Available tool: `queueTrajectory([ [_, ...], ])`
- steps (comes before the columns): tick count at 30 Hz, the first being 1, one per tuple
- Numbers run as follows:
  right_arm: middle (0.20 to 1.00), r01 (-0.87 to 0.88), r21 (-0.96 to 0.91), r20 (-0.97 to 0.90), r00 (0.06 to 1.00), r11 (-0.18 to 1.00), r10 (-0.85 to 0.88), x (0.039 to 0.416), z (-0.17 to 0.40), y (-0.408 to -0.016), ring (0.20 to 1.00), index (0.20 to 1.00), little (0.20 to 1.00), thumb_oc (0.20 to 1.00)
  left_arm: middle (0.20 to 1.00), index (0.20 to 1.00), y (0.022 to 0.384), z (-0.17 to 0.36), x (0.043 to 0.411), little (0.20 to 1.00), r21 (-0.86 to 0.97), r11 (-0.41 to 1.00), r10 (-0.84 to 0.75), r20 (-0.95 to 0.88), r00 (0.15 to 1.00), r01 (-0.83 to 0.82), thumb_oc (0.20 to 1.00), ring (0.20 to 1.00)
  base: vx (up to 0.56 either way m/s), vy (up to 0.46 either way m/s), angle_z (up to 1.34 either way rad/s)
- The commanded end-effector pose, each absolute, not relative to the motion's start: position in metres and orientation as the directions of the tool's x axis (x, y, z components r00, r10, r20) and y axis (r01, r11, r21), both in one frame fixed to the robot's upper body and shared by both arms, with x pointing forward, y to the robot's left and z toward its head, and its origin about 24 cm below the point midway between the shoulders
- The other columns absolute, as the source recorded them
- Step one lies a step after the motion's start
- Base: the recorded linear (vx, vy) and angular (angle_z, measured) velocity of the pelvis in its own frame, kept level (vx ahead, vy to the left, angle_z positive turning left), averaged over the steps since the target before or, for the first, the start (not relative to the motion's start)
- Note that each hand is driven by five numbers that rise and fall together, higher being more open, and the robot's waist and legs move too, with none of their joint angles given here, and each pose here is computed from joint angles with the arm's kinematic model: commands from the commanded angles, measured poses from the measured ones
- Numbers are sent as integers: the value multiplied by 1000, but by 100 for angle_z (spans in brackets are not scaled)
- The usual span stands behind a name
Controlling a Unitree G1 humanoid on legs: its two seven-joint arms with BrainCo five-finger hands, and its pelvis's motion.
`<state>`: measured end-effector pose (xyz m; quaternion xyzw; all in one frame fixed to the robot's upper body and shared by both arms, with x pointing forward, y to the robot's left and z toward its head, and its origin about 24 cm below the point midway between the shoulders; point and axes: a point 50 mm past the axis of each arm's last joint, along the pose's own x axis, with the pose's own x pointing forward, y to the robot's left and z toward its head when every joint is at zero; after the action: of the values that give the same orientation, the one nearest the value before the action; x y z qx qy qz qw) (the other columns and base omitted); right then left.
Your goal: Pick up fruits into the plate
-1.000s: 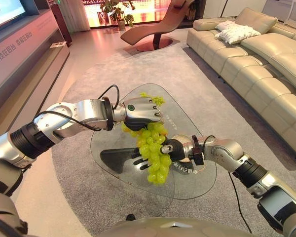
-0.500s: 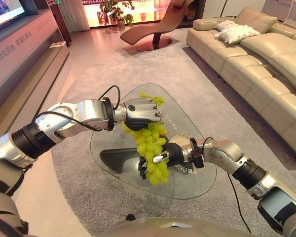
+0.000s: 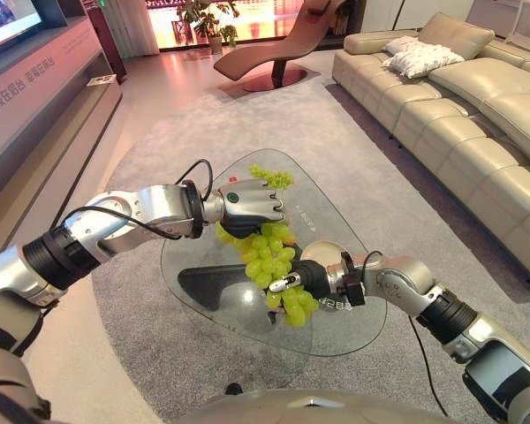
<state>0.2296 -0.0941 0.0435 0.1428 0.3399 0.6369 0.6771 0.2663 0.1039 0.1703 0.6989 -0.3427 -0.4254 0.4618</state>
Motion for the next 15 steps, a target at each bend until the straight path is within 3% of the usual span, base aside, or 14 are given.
queueTrajectory([
  [1, 200, -839, 532, -185, 16, 114, 983, 237, 65, -85, 200, 200, 200, 200, 950, 950, 126, 202, 293, 950, 960, -243, -811, -124, 572, -136, 950, 950, 0, 0, 0],
  [2, 200, -847, 510, -205, 49, 149, 978, 240, 63, -91, 200, 200, 200, 200, 1000, 1000, 130, 199, 294, 1000, 969, -222, -802, -115, 587, -112, 1000, 1000, 0, 0, 0],
  [5, 200, -868, 427, -262, 151, 255, 953, 244, 59, -110, 200, 200, 200, 200, 1000, 1000, 145, 185, 293, 1000, 986, -162, -759, -108, 642, -26, 1000, 1000, 0, 0, 0],
  [10, 200, -855, 221, -390, 363, 468, 847, 248, 47, -159, 200, 200, 200, 200, 1000, 1000, 182, 136, 288, 1000, 972, 102, -611, -106, 784, 211, 1000, 1000, 24, -11, -4],
  [15, 200, -803, -26, -527, 517, 596, 675, 244, 39, -206, 200, 200, 200, 200, 1000, 1000, 224, 80, 270, 1000, 856, 343, -429, -222, 875, 386, 1000, 1000, 2, -26, -3],
])
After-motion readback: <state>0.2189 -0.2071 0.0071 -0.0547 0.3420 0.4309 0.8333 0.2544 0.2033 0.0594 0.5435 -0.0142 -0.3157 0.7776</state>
